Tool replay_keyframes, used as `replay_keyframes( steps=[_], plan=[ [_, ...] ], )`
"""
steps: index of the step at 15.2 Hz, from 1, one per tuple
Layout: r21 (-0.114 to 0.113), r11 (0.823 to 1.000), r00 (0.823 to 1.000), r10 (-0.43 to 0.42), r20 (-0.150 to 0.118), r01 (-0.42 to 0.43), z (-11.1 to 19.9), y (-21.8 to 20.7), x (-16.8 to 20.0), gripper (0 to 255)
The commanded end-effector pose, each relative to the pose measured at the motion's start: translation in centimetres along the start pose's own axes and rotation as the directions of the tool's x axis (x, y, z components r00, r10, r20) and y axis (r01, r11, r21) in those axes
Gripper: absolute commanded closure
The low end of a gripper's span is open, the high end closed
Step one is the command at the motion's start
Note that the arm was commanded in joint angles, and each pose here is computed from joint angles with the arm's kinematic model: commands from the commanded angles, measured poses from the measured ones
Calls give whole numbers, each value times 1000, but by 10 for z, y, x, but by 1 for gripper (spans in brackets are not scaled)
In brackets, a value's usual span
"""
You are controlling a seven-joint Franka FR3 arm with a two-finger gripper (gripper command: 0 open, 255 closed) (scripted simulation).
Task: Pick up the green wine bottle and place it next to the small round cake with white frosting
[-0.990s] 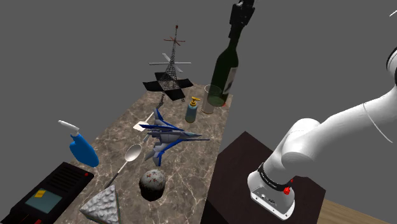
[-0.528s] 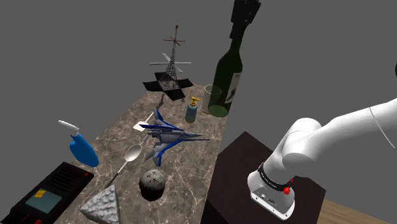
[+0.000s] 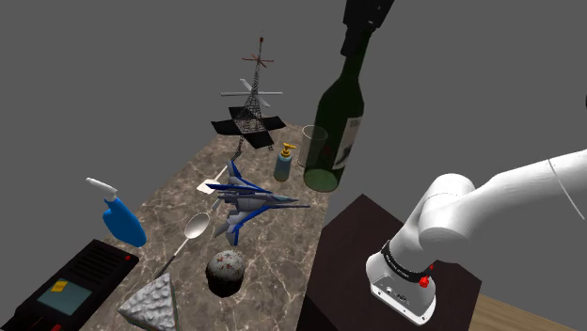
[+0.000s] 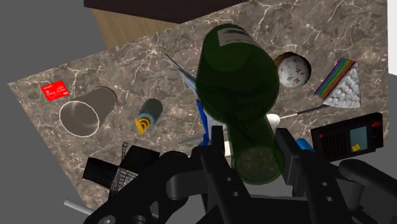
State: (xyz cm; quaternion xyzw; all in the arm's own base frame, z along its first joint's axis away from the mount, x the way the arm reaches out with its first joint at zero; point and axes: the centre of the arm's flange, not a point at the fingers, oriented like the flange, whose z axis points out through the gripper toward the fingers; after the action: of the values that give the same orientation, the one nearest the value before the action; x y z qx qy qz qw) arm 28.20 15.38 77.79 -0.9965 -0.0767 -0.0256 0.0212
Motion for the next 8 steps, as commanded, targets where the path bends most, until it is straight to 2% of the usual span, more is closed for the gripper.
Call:
replay_keyframes(
  steps=[1,8],
  plan=[
    [0,1000,1000,1,0,-1,-6,-25,-13,255],
    [0,1000,1000,1,0,-1,-28,-108,-49,255]
  ],
)
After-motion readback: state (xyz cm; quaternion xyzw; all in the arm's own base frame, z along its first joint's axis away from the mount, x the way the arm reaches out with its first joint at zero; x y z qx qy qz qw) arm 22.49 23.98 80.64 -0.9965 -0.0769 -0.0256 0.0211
